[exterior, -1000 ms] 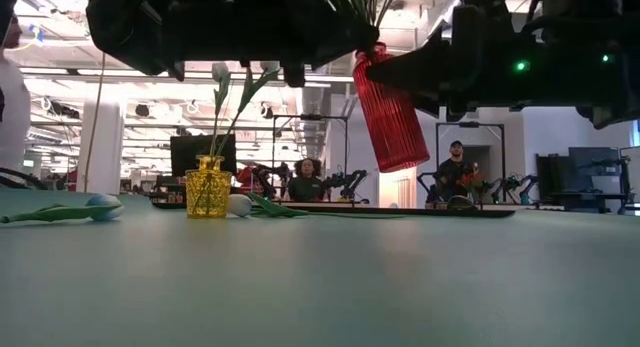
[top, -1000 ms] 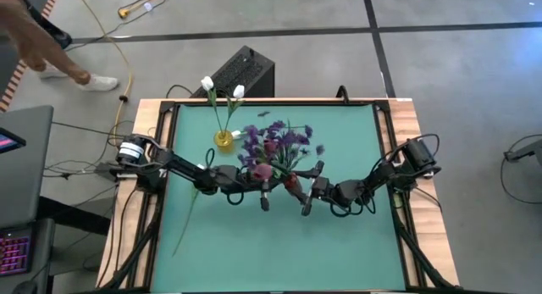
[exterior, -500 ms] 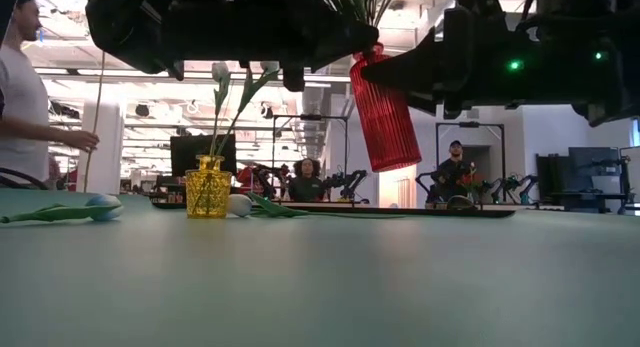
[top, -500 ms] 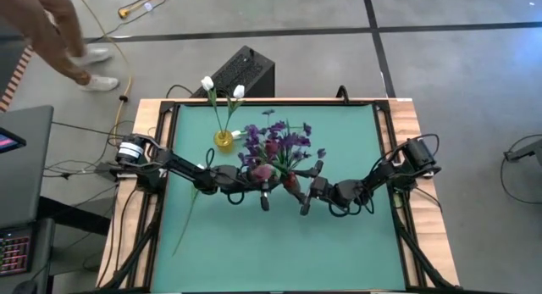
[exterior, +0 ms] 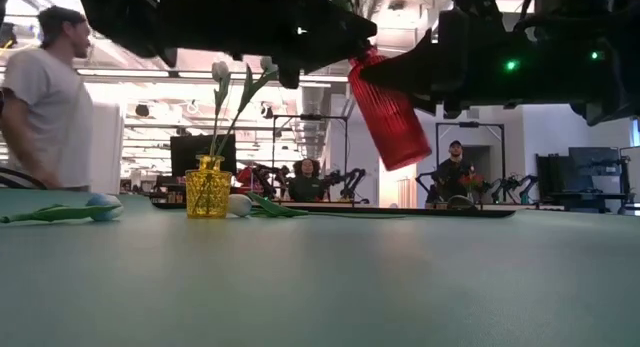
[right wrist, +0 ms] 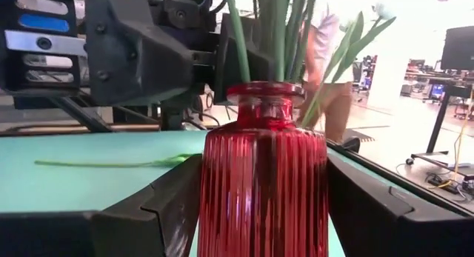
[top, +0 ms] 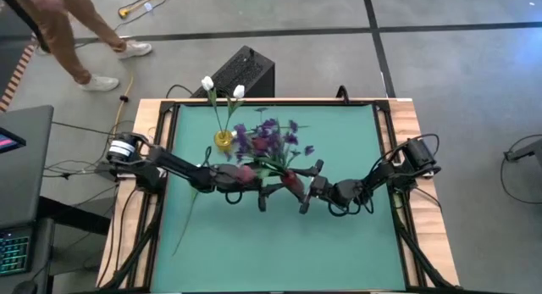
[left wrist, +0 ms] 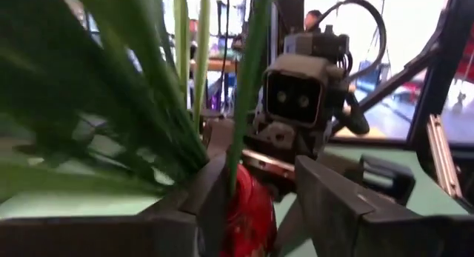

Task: Sort flowers into vase by color
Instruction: Put the red flower into the red vase

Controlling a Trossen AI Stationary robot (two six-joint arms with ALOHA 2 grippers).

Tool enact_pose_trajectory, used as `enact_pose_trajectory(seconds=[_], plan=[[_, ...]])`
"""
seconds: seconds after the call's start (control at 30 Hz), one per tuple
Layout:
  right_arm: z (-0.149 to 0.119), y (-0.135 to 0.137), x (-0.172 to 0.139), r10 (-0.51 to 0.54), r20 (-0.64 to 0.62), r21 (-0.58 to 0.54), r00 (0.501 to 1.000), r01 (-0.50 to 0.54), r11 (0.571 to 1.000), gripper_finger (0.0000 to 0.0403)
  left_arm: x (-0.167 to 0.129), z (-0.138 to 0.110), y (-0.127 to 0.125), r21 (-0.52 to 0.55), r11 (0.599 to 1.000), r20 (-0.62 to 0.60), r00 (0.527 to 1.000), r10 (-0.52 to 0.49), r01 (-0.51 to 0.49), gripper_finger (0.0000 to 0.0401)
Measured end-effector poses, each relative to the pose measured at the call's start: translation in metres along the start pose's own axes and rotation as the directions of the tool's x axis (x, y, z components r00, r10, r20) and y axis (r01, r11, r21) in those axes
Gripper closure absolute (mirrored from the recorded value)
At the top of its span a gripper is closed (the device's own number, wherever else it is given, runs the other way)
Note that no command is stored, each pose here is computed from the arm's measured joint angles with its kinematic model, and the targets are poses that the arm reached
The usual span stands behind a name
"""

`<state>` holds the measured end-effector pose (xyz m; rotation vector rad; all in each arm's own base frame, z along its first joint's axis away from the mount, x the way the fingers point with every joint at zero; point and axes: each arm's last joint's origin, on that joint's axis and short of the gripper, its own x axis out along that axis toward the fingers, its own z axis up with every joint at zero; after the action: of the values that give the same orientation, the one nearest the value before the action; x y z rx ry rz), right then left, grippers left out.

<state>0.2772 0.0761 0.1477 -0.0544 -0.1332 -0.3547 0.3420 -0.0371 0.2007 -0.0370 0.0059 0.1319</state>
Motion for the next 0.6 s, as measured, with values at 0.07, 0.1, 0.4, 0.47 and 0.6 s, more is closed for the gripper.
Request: enact_pose_trajectory(seconds=[0.07,0.1,0.4,0.47,0.6], plan=[[0.001,0.000,0.000,-0.001,0.009,0.008,1.000,0.001,1.000,0.0127,-0.004,0.006,0.001,0.006,1.000,-0.021,1.000,0.001,-0.001,0.0248],[0.002,0.000,0.000,-0.001,0.012,0.010,1.000,0.001,1.000,0.0127,-0.006,0.009,0.001,0.011,1.000,-0.031,1.000,0.002,-0.002,0.0245],[0.003,0.000,0.000,-0.004,0.022,0.023,1.000,0.004,1.000,0.0127,-0.011,0.020,0.002,0.018,1.000,-0.066,0.998,-0.004,0.006,0.0239],[0.003,0.000,0.000,-0.005,0.020,0.029,1.000,0.004,1.000,0.0127,-0.009,0.022,0.002,0.018,1.000,-0.066,0.998,-0.008,0.010,0.0239],[0.003,0.000,0.000,-0.008,0.018,0.029,1.000,0.007,1.000,0.0127,-0.009,0.024,0.002,0.019,1.000,-0.059,0.998,-0.010,0.011,0.0239]])
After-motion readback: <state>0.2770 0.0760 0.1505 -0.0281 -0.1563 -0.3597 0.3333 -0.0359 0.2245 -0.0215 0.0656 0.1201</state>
